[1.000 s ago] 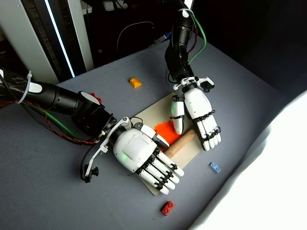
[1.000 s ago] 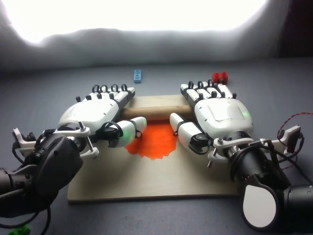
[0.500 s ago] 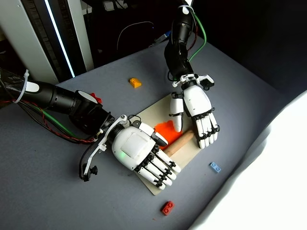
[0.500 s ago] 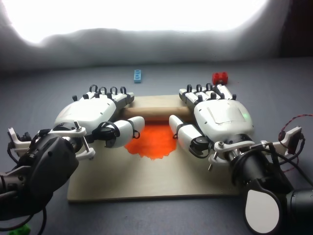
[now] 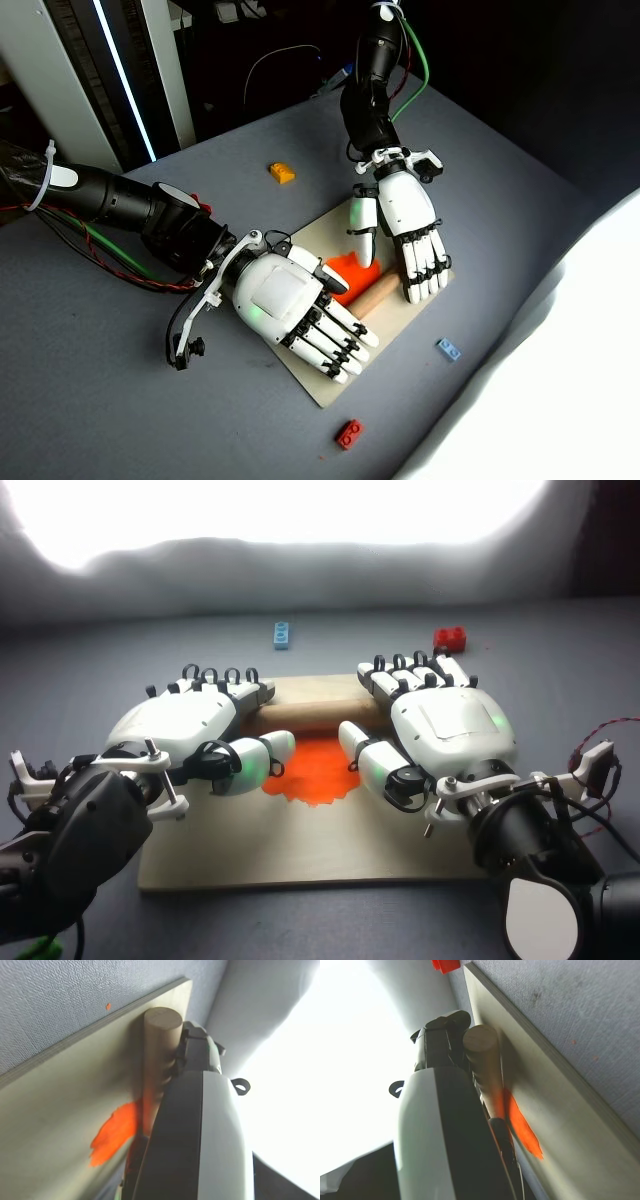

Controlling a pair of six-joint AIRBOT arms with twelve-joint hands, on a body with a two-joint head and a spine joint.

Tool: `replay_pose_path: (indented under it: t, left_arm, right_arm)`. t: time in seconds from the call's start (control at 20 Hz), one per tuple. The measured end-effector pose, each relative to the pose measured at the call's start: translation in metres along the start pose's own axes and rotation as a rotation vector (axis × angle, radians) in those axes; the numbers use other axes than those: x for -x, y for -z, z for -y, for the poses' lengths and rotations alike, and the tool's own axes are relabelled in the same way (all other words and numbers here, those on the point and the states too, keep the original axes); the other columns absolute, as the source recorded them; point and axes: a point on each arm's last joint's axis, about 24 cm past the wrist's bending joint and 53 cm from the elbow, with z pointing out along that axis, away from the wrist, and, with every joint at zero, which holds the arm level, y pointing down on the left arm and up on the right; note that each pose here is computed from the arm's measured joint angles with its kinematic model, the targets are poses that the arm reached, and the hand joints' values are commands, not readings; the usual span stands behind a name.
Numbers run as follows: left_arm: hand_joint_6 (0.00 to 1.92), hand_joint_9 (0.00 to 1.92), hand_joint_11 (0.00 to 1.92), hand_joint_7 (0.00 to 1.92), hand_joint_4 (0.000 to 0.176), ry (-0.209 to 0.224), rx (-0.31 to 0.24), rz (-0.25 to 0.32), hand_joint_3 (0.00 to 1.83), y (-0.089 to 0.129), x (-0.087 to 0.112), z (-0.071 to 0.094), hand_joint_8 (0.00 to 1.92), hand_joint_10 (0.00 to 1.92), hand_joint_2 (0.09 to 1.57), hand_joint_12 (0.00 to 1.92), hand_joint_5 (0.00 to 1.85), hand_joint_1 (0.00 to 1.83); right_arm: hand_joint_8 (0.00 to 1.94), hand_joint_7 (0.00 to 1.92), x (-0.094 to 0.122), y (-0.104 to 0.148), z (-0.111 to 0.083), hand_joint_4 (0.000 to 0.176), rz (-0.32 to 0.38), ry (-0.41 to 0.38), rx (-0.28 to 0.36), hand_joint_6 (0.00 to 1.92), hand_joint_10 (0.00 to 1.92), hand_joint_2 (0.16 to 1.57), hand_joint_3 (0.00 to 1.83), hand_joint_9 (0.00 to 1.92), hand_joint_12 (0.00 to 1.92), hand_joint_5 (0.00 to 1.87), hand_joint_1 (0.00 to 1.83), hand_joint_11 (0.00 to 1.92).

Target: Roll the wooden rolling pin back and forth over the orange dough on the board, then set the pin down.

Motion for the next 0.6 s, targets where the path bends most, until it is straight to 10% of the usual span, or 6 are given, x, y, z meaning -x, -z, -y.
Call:
replay_pose_path:
  t: [0.6]
  left_arm:
    - [0.0, 0.22, 0.0, 0.24, 0.0, -0.007, 0.005, -0.022, 0.0, 0.014, -0.001, 0.0, 0.0, 0.0, 1.46, 0.29, 0.18, 0.0]
  right_arm:
    - [0.0, 0.36, 0.001, 0.013, 0.005, 0.0, -0.01, 0.015, -0.005, 0.01, 0.01, 1.43, 0.0, 0.31, 0.84, 0.33, 0.0, 0.0]
